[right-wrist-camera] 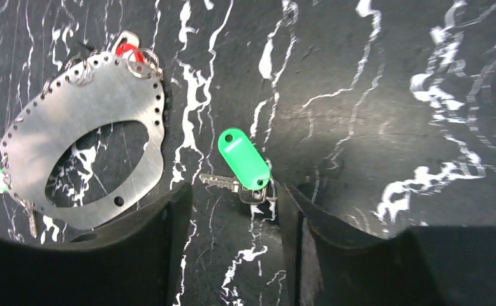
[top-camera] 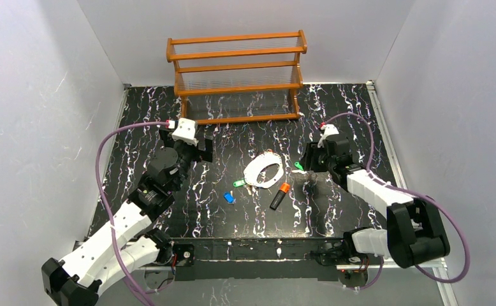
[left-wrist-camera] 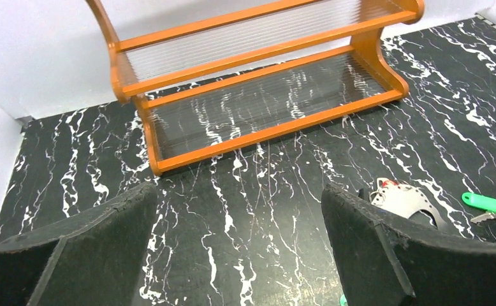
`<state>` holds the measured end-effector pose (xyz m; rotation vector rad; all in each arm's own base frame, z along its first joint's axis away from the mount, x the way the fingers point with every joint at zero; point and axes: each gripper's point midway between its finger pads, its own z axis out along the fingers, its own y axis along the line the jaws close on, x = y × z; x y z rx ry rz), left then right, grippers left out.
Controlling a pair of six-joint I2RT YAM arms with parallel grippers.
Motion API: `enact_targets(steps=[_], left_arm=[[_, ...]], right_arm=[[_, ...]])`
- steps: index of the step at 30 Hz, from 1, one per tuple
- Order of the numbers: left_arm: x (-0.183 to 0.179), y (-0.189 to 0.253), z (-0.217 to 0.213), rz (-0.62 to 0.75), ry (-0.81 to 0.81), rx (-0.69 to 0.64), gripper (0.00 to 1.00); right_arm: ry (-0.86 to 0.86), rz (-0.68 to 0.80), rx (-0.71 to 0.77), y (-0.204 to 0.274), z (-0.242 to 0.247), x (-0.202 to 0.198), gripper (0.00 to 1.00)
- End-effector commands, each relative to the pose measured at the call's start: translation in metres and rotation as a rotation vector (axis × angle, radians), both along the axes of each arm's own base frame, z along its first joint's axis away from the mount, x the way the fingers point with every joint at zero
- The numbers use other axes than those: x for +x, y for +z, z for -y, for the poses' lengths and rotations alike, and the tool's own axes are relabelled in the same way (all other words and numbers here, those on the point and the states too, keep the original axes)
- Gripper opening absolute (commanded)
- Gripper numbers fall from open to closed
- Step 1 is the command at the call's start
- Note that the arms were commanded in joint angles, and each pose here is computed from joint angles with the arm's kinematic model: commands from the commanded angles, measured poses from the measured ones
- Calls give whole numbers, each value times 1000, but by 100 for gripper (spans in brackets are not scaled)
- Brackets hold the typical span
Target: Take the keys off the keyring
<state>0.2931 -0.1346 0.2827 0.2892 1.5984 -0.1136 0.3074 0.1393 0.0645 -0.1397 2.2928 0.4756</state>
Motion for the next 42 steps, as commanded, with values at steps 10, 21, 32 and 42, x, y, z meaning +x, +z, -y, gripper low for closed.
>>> enact_targets(steps=[10, 21, 32, 42], left_arm=[[-14, 9, -43, -6, 178, -68, 98], [-34, -5, -73, -22, 272, -113, 98], [-50, 1, -95, 63, 319, -163, 98], [-66, 2, -102, 20, 314, -237, 98]], right_arm=[[-406, 190, -14, 93, 66, -7, 99], [-410, 546, 103, 178, 85, -46, 99], [-435, 504, 37, 202, 100, -65, 99], [-467, 634, 58, 219, 114, -84, 99]])
